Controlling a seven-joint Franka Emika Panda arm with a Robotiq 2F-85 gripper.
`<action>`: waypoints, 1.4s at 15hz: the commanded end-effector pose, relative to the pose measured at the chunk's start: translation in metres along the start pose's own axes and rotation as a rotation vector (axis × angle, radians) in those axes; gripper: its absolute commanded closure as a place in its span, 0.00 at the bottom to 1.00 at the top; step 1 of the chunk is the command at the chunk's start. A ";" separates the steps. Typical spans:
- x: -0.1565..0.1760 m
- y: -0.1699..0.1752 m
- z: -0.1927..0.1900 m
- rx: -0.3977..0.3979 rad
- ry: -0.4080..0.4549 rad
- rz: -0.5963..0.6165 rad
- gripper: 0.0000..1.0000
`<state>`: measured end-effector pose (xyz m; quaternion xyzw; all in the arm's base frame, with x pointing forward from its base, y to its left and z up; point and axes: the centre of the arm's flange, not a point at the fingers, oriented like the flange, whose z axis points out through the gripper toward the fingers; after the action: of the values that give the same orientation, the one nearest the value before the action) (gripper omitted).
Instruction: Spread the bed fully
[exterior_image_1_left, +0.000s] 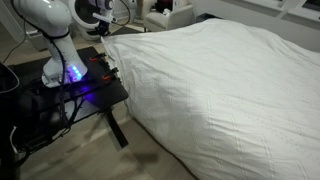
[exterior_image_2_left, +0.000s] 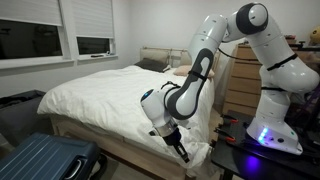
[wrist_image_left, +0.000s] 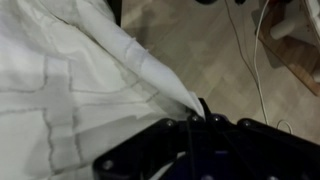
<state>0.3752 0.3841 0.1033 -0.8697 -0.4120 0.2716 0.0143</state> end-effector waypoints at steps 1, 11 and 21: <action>-0.018 -0.018 0.007 -0.043 -0.124 -0.076 1.00; -0.002 -0.036 -0.008 0.050 0.028 0.017 1.00; 0.008 -0.002 -0.045 -0.011 0.114 0.182 0.21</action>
<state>0.3747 0.4132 0.1225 -0.8968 -0.3655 0.2489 0.0136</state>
